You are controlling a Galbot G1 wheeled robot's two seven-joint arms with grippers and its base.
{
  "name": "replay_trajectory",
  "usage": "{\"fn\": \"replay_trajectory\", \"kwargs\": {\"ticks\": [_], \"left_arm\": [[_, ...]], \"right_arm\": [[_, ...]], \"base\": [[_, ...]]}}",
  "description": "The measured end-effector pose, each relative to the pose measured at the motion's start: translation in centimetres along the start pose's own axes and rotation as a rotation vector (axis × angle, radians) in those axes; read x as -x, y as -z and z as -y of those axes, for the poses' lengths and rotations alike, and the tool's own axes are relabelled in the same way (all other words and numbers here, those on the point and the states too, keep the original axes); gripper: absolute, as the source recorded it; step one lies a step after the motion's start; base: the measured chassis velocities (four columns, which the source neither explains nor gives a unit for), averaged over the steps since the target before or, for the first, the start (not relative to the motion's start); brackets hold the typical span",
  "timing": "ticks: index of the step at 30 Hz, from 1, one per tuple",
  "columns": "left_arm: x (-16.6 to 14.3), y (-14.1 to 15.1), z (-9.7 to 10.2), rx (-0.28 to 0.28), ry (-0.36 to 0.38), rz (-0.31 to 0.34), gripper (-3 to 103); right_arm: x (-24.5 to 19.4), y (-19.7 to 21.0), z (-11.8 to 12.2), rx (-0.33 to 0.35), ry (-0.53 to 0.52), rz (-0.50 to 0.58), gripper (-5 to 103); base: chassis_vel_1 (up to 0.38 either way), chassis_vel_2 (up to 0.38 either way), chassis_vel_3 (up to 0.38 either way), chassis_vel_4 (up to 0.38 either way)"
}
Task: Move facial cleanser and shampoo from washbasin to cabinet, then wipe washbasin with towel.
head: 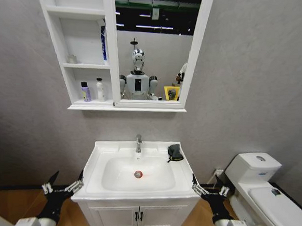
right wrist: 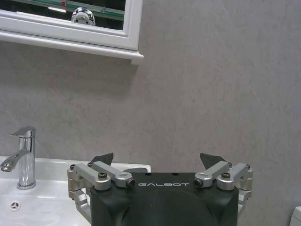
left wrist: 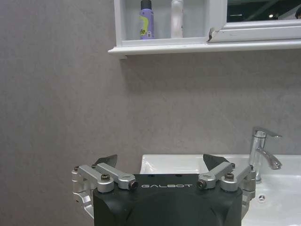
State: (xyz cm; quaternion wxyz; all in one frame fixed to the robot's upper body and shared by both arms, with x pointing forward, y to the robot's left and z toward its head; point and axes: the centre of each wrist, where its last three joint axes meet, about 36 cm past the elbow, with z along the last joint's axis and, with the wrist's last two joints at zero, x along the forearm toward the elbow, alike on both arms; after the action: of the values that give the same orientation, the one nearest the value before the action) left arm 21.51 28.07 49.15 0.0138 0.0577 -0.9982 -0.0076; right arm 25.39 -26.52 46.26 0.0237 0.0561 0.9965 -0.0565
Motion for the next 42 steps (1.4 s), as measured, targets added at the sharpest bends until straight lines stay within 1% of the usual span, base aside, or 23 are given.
{"fn": "replay_trajectory", "kwargs": {"ticks": [1,3,4,6,19,23,25,33,42], "left_arm": [[0.0,0.0,0.3,-0.008,-0.005,0.004,100],[1.0,0.2,0.5,-0.003,0.022,0.04,100],[1.0,0.2,0.5,-0.003,0.022,0.04,100],[1.9,0.5,0.5,0.004,0.051,0.057,100],[2.3,0.5,0.6,0.001,0.055,0.056,100],[2.3,0.5,0.6,0.0,0.055,0.055,100],[2.3,0.5,0.6,-0.001,0.054,0.055,100],[2.3,0.5,0.6,-0.002,0.054,0.054,100],[2.4,0.5,0.6,-0.003,0.054,0.053,100]], "right_arm": [[0.0,0.0,0.0,0.0,0.003,-0.001,100],[-0.1,-0.1,0.0,0.002,0.014,-0.005,100],[-0.1,-0.1,0.0,0.002,0.014,-0.005,100],[-0.2,-0.1,-0.1,0.003,0.021,-0.006,100],[-1.0,0.0,0.3,-0.005,0.029,0.023,100],[-1.3,0.4,0.3,-0.002,0.032,-0.012,100],[-1.0,0.5,0.3,0.01,0.03,-0.034,100],[-0.6,0.6,0.1,0.012,0.043,-0.041,100],[-0.2,0.3,0.0,0.007,0.05,-0.045,100]], "base": [[0.0,0.0,0.0,0.0],[0.0,0.0,0.0,0.0],[0.0,0.0,0.0,0.0],[0.0,0.0,0.0,0.0],[0.0,0.0,0.0,0.0],[0.0,0.0,0.0,0.0],[0.0,0.0,0.0,0.0],[-0.012,0.01,0.013,-0.014],[-0.129,0.132,0.145,-0.129]]}}
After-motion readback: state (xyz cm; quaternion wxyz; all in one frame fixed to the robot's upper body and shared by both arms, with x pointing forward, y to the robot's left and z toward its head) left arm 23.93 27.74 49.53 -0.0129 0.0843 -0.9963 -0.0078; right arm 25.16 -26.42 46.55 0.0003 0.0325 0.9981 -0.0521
